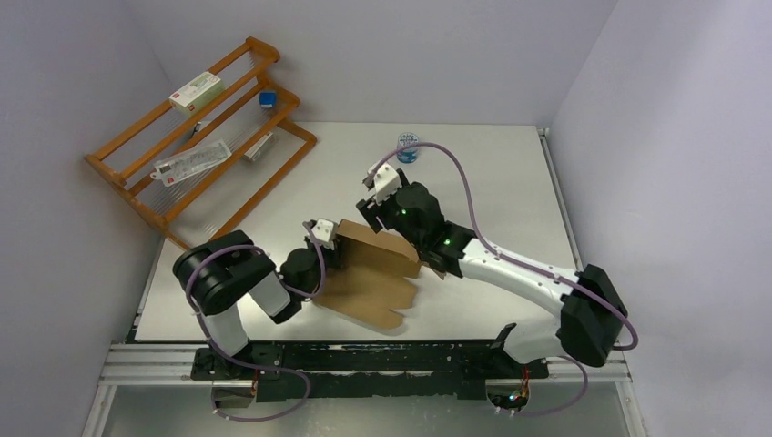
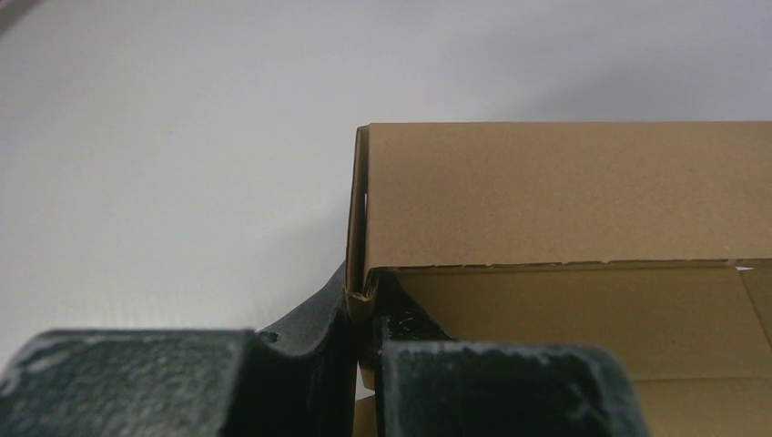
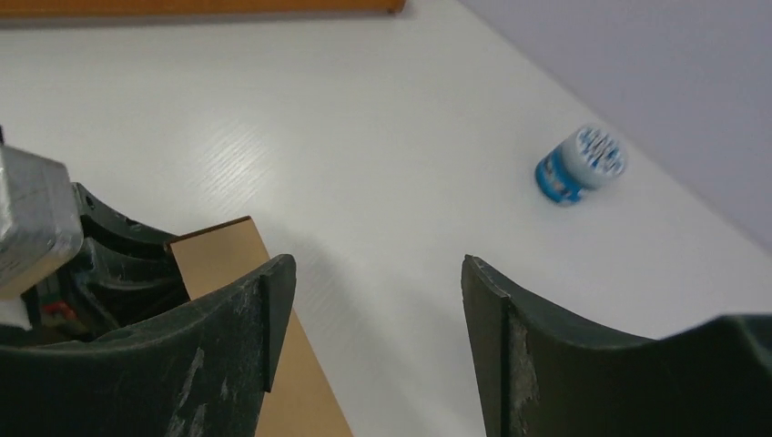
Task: Fold the paper box
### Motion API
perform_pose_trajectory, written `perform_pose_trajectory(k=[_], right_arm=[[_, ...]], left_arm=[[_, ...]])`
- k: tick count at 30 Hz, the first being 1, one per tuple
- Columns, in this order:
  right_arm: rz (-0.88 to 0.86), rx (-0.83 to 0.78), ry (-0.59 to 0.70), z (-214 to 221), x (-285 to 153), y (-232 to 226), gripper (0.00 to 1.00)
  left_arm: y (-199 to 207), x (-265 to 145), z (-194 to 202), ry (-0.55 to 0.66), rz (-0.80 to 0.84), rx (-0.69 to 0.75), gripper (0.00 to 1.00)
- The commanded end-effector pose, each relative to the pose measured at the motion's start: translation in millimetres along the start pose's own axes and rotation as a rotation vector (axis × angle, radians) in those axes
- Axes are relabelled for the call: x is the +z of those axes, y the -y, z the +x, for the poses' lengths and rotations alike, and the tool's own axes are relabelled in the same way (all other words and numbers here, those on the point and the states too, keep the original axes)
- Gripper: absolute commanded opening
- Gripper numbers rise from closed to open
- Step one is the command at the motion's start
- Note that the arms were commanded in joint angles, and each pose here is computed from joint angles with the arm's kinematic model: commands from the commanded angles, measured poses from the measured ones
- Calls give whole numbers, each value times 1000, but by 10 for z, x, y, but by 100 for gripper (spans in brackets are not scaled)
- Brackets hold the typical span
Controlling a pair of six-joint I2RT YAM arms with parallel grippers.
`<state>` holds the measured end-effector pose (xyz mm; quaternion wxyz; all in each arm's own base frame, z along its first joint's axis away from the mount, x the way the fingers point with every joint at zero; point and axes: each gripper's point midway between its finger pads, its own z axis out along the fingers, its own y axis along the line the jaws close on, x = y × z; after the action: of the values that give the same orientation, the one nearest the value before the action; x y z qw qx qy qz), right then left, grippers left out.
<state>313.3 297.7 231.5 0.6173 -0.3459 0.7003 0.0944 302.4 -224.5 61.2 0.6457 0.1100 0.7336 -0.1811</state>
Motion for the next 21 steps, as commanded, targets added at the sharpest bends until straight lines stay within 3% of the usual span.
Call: perform_pose_trajectory(k=[1, 4, 9, 13, 21], right_arm=[[5, 153, -187, 404, 69, -41, 71], [23, 195, -210, 516, 78, 22, 72], [12, 243, -194, 527, 40, 34, 72], [3, 262, -174, 500, 14, 29, 72], [-6, 281, -173, 482, -63, 37, 72]], left_arm=[[248, 84, -42, -28, 141, 42, 5], [213, 102, -80, -26, 119, 58, 6], [158, 110, -91, -30, 88, 72, 19], [105, 85, -71, -29, 61, 64, 36], [30, -91, -56, -64, 35, 18, 52]])
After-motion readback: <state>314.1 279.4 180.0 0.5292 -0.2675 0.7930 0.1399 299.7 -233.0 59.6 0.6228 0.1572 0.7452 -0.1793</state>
